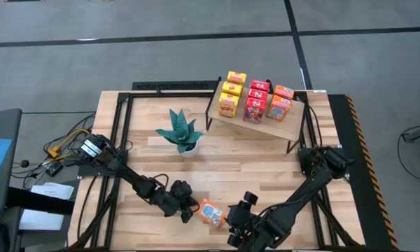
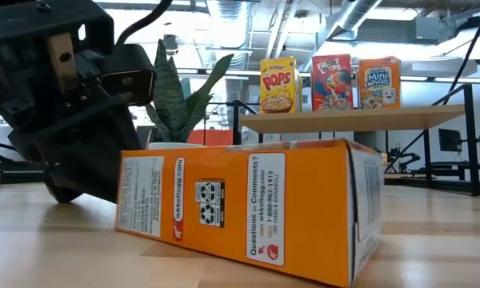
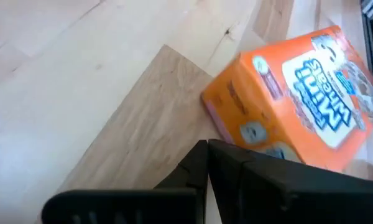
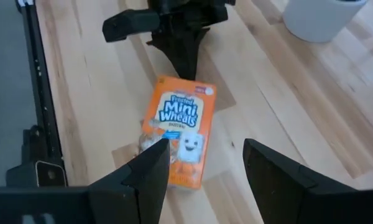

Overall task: Stack cereal on shelf
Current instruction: Put the orange cereal box on the shelf aligned with the other orange cereal boxes

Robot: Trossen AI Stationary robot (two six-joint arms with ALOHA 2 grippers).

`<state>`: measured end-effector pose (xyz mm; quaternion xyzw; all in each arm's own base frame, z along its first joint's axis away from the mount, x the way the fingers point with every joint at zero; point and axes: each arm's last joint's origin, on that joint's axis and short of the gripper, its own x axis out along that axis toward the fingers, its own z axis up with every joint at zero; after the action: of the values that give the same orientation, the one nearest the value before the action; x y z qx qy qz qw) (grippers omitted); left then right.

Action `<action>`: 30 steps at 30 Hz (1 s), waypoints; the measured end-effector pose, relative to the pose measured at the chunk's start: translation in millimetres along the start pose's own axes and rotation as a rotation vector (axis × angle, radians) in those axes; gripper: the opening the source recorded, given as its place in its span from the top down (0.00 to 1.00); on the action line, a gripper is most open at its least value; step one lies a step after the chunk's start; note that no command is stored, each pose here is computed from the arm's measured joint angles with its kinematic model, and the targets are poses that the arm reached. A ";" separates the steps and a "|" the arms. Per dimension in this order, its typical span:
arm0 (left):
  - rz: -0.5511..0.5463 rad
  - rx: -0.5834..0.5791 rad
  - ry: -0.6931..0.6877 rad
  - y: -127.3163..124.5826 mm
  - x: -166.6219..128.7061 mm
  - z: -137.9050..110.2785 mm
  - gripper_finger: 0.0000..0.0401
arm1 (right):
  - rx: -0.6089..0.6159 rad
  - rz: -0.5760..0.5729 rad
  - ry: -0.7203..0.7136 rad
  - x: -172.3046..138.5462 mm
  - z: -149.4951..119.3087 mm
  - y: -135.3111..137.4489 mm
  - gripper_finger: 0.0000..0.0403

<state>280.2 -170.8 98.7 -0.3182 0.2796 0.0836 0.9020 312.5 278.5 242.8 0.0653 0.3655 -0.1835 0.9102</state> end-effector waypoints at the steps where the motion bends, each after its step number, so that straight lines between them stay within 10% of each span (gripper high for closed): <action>1: -0.011 0.005 -0.005 -1.4 0.2 0.7 1.00 | 0.004 0.005 0.000 -0.1 0.3 0.5 0.43; 12: -0.115 0.082 -0.021 -29.6 4.6 15.8 1.00 | 0.150 0.108 -0.056 12.8 -26.3 11.4 0.47; 23: -0.067 0.083 0.014 -24.6 4.9 12.8 1.00 | 0.378 0.151 -0.048 4.0 -87.2 15.7 0.96; 30: -0.071 0.078 0.011 -25.2 4.5 13.3 1.00 | 0.406 0.188 0.004 9.5 -98.0 14.7 0.93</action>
<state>298.3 -182.4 118.0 -0.2931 0.2762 0.0388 0.9145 261.6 314.2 165.1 0.2814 0.3149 -0.1678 0.8908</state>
